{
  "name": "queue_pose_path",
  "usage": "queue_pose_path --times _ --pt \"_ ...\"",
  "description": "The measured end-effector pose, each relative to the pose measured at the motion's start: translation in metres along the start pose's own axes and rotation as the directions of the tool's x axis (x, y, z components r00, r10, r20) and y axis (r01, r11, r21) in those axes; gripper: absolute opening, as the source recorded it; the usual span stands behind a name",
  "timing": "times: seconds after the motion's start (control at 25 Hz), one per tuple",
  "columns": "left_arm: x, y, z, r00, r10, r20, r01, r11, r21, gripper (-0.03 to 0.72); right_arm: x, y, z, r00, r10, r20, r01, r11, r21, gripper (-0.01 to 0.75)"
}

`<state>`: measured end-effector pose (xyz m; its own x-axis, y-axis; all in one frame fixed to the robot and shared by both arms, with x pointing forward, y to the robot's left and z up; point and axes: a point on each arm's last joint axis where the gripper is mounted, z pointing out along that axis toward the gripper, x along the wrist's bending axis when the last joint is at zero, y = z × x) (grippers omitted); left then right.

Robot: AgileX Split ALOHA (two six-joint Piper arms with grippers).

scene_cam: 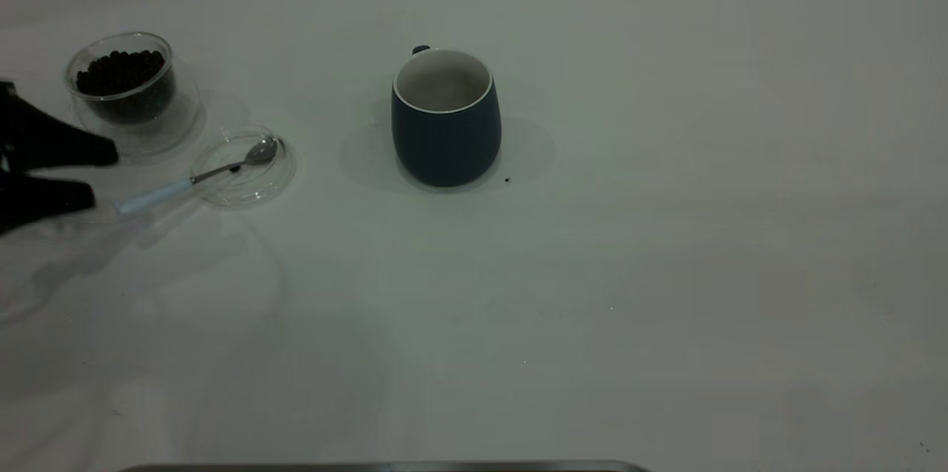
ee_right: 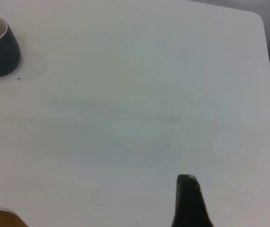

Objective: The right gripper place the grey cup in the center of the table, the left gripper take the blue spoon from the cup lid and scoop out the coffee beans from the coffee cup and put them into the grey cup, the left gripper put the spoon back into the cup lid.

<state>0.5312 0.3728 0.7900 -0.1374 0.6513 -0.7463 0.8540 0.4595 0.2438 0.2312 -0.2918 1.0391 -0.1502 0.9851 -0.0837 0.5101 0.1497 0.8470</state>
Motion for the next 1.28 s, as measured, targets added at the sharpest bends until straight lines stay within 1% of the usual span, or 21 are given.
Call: queue_pose_path --times 0.2,0.4,0.56,0.72,0.8,0.92,1.04,1.16,1.28 --pt "-0.037 0.018 -0.035 0.996 0.073 -0.052 -0.073 0.997 0.004 0.586 0.0 0.0 0.0 1.0 0.0 0.0 0.0 1.0 0.0 0.461" --pt "-0.093 0.029 -0.084 0.979 0.174 -0.103 -0.178 0.983 -0.032 0.586 0.0 0.0 0.0 1.0 0.0 0.0 0.0 1.0 0.0 0.461" --pt "-0.14 0.019 -0.124 0.948 0.266 -0.173 -0.277 0.96 -0.037 0.586 0.0 0.0 0.0 1.0 0.0 0.0 0.0 1.0 0.0 0.461" --pt "-0.179 -0.006 -0.163 0.909 0.344 -0.235 -0.352 0.936 0.009 0.586 0.0 0.0 0.0 1.0 0.0 0.0 0.0 1.0 0.0 0.461" --pt "-0.193 -0.023 -0.18 0.88 0.391 -0.269 -0.392 0.918 0.052 0.586 0.0 0.0 0.0 1.0 0.0 0.0 0.0 1.0 0.0 0.461" --pt "-0.209 -0.046 -0.203 0.827 0.454 -0.331 -0.452 0.888 0.088 0.586 0.0 0.0 0.0 1.0 0.0 0.0 0.0 1.0 0.0 0.461" --pt "-0.223 -0.069 -0.222 0.769 0.509 -0.387 -0.515 0.852 0.096 0.586 0.0 0.0 0.0 1.0 0.0 0.0 0.0 1.0 0.0 0.461" --pt "-0.238 -0.095 -0.236 0.73 0.553 -0.402 -0.573 0.816 0.081 0.586 0.0 0.0 0.0 1.0 0.0 0.0 0.0 1.0 0.0 0.461" --pt "-0.253 -0.121 -0.25 0.675 0.592 -0.44 -0.651 0.759 0.023 0.586 0.0 0.0 0.0 1.0 0.0 0.0 0.0 1.0 0.0 0.461"
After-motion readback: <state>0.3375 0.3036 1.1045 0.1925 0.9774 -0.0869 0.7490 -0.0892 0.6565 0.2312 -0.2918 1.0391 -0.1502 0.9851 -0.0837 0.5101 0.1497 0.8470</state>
